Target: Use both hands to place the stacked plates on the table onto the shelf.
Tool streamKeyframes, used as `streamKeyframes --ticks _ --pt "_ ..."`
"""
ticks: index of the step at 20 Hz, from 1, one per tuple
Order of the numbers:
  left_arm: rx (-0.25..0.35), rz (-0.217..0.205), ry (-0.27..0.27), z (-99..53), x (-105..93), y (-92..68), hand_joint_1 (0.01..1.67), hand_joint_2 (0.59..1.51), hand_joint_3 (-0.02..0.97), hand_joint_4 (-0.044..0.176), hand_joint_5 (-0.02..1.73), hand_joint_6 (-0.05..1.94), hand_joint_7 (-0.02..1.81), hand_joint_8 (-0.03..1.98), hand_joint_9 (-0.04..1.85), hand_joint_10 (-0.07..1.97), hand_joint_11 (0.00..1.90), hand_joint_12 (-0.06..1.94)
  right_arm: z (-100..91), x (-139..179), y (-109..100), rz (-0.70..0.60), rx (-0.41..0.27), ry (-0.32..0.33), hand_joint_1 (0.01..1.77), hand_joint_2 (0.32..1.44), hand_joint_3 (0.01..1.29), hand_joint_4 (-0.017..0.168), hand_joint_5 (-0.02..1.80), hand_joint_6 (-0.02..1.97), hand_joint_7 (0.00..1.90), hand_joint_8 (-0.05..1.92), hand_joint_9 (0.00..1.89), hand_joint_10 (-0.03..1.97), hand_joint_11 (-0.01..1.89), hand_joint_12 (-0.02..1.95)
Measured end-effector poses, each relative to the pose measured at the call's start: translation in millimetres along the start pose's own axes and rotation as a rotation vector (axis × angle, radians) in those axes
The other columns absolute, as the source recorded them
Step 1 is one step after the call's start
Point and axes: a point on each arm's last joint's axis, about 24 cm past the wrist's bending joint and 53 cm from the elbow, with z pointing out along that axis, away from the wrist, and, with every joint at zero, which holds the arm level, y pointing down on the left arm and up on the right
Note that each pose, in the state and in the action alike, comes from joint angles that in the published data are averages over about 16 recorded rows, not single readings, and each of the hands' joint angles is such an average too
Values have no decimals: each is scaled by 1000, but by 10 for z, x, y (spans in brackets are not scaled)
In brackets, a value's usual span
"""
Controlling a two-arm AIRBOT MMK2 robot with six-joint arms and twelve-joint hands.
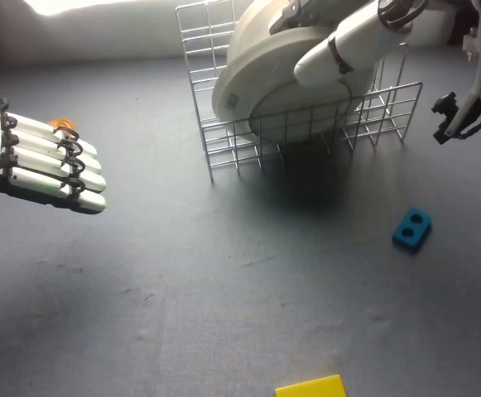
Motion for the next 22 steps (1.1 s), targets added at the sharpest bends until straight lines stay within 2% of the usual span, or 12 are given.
streamKeyframes --ticks 5,7,14,19,22 --pt "24 12 -6 38 -37 -90 17 1151 11 2 76 10 72 -1 62 16 19 168 -145 -17 181 -56 -40 2 965 1022 13 -3 606 88 697 61 663 103 225 1205" --pt "34 14 -8 60 -49 -130 17 1151 11 2 79 11 77 -1 62 16 19 175 -250 -20 272 -104 -62 3 904 1022 13 -3 571 22 661 5 634 50 166 1199" --pt "63 27 -2 155 -61 -274 17 1155 10 2 85 11 85 -1 63 16 18 173 -772 -65 484 -308 -123 -13 776 1038 13 -3 534 19 628 13 604 17 100 1178" --pt "79 41 16 230 -23 -369 17 1157 11 1 85 10 82 -1 58 15 18 156 -1149 -74 476 -455 -141 -20 763 1052 13 -3 561 19 655 13 616 14 118 1172" --pt "89 51 25 263 -4 -421 17 1158 10 2 99 10 99 1 76 15 18 182 -1302 -86 446 -497 -144 -22 769 1052 13 -3 587 19 681 13 641 14 143 1184"
